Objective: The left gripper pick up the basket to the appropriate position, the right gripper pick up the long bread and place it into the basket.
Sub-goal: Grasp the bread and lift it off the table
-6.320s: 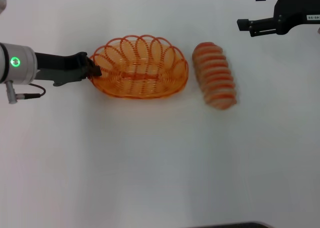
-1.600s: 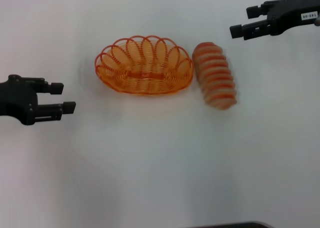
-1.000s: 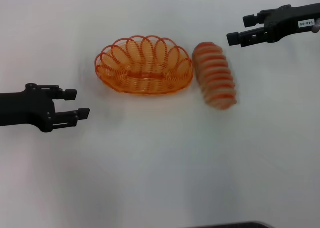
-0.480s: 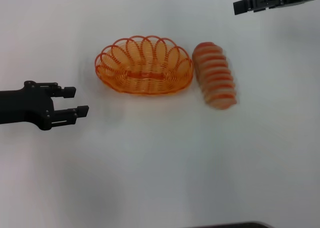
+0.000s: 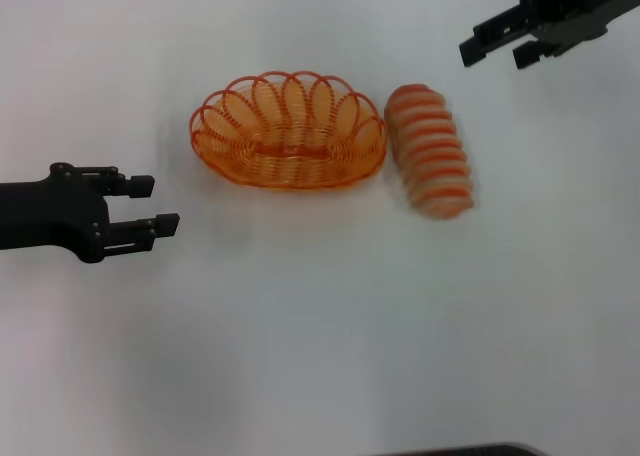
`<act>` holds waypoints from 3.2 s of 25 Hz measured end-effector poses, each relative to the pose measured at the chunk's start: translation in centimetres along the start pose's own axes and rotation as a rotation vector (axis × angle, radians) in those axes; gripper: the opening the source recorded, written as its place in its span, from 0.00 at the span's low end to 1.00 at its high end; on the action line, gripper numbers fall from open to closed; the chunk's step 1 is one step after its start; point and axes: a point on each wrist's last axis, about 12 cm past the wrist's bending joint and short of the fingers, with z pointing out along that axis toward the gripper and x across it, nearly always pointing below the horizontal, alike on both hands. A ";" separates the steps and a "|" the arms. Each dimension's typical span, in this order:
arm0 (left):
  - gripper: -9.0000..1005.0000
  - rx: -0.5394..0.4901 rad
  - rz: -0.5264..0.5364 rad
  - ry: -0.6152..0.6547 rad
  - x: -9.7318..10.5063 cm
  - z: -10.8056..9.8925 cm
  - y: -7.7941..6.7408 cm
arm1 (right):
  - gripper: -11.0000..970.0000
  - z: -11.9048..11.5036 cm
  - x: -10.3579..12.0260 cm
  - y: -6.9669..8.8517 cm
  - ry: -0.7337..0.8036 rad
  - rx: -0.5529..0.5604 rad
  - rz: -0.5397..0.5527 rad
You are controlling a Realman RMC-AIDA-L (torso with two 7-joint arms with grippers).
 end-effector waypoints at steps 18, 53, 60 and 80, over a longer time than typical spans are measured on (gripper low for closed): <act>0.60 -0.011 0.007 -0.001 -0.4 0.1 0.2 | 0.93 4.8 -0.4 1.4 0.176 0.151 0.034; 0.60 -0.018 0.013 -0.004 -1.0 0.7 0.7 | 0.92 10.0 -1.0 4.2 0.231 0.219 -0.022; 0.59 -0.014 0.018 -0.006 -1.2 0.9 0.7 | 0.92 10.1 -0.8 4.2 0.254 0.243 -0.025; 0.59 -0.016 0.019 -0.004 -1.1 0.9 0.7 | 0.92 11.0 -0.5 4.2 0.237 0.257 -0.033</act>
